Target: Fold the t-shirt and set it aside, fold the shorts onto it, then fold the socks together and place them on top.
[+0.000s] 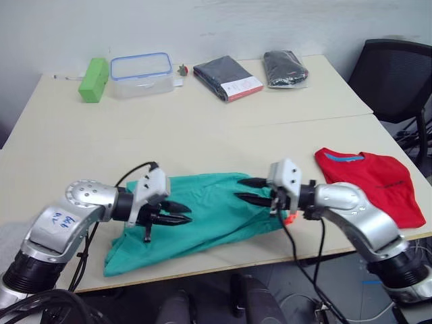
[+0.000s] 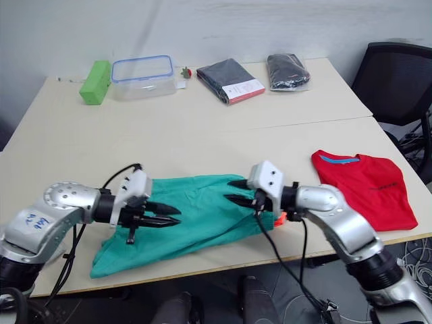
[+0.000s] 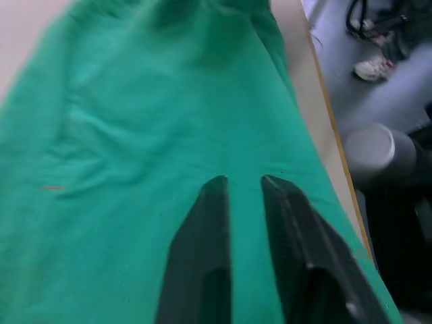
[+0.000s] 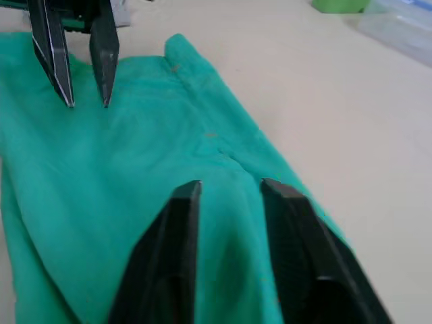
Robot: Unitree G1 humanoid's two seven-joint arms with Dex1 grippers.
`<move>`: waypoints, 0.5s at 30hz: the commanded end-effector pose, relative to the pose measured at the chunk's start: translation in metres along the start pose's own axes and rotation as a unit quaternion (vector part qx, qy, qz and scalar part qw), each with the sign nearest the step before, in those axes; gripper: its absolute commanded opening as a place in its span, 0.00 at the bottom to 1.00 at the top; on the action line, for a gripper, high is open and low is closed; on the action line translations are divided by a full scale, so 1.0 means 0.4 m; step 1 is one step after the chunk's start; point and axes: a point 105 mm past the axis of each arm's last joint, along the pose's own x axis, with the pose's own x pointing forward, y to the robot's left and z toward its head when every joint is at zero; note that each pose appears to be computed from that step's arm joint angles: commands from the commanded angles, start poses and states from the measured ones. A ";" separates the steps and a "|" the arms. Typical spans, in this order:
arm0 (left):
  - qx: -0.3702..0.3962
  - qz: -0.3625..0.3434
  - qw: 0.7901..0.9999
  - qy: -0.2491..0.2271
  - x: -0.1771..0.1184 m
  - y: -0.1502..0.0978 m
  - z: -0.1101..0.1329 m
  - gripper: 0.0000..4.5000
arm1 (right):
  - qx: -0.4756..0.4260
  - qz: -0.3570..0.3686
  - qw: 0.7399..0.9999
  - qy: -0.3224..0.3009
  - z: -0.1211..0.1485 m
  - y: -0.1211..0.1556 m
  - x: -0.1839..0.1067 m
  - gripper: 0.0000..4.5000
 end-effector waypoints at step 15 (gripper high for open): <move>-0.056 0.176 0.980 0.068 -0.037 0.167 -0.211 0.00 | -0.001 -0.140 0.980 0.142 -0.142 -0.119 -0.093 0.01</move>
